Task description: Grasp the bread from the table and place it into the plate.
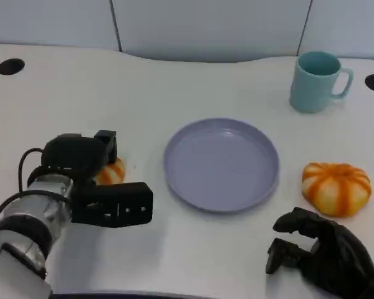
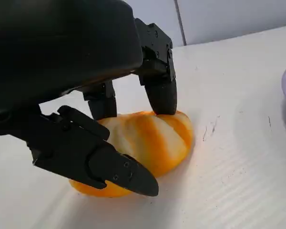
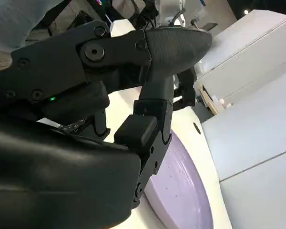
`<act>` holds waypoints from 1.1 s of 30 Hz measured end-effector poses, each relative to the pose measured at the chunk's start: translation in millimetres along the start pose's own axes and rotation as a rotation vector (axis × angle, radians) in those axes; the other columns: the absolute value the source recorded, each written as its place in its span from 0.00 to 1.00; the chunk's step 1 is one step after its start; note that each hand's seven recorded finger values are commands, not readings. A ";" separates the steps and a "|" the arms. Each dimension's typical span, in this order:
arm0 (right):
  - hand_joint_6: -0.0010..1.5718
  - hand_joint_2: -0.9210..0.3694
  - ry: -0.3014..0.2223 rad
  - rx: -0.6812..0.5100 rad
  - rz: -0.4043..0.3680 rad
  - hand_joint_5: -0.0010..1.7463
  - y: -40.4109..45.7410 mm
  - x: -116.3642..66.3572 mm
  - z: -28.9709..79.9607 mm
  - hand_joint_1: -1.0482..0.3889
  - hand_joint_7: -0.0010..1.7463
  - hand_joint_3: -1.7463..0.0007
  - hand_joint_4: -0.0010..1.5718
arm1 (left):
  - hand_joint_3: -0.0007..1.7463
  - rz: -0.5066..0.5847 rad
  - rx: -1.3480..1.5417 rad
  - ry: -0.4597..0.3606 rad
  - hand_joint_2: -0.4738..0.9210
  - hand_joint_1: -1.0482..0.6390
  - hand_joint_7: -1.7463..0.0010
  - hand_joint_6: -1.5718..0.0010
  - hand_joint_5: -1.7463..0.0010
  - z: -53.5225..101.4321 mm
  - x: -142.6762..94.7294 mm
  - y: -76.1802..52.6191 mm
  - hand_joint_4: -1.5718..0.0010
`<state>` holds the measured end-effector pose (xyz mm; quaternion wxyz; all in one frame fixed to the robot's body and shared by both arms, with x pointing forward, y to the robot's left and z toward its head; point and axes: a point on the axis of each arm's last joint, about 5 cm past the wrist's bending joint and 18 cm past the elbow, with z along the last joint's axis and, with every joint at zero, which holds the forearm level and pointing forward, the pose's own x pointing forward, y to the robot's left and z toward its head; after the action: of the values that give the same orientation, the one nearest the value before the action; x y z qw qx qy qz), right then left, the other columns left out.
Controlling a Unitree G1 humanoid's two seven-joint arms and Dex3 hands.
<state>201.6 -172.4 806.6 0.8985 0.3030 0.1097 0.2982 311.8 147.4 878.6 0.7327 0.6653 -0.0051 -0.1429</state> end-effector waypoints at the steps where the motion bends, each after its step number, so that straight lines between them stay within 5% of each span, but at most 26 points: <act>1: 0.55 0.00 -0.001 0.003 0.000 0.72 0.0 -0.2 0.0 0.39 0.42 0.82 0.52 | 0.06 0.006 -0.002 0.001 0.97 0.51 0.00 0.62 0.00 -0.8 -0.4 -0.3 0.45; 2: 0.55 0.00 -0.001 0.005 0.000 0.73 -0.2 -0.3 -0.1 0.39 0.42 0.82 0.52 | 0.08 0.008 -0.005 0.001 0.98 0.52 0.00 0.65 0.00 -1.5 -0.7 -0.5 0.49; 5: 0.56 0.00 -0.002 0.004 -0.001 0.73 0.0 -0.4 0.1 0.38 0.42 0.82 0.52 | 0.47 0.009 -0.023 0.002 0.76 0.53 0.00 0.65 0.00 -2.6 -1.2 -0.8 0.51; 7: 0.56 0.00 -0.002 0.003 -0.003 0.73 0.2 -0.5 0.2 0.38 0.43 0.82 0.52 | 0.55 0.013 -0.043 0.001 0.70 0.52 0.05 0.70 0.03 -3.4 -1.6 -0.7 0.59; 17: 0.56 0.00 -0.003 0.002 -0.009 0.73 -0.6 -0.8 -1.5 0.38 0.43 0.83 0.53 | 0.65 0.047 -0.170 0.016 0.66 0.53 0.00 0.65 0.00 -5.1 -2.7 -0.5 0.54; 23: 0.54 0.00 -0.003 -0.003 -0.009 0.74 0.4 0.1 -0.1 0.38 0.43 0.83 0.51 | 0.84 0.106 -0.313 0.007 0.57 0.54 0.00 0.51 0.00 -5.0 -2.5 2.9 0.43; 33: 0.54 0.00 -0.006 0.000 -0.005 0.73 0.4 0.5 -1.4 0.39 0.43 0.82 0.52 | 0.69 0.204 -0.523 -0.030 0.60 0.55 0.00 0.55 0.00 0.4 2.7 17.8 0.44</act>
<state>201.3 -171.2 805.8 0.8995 0.3037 0.1076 0.2951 318.0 147.7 895.5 0.8899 0.4476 -0.0460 -0.0748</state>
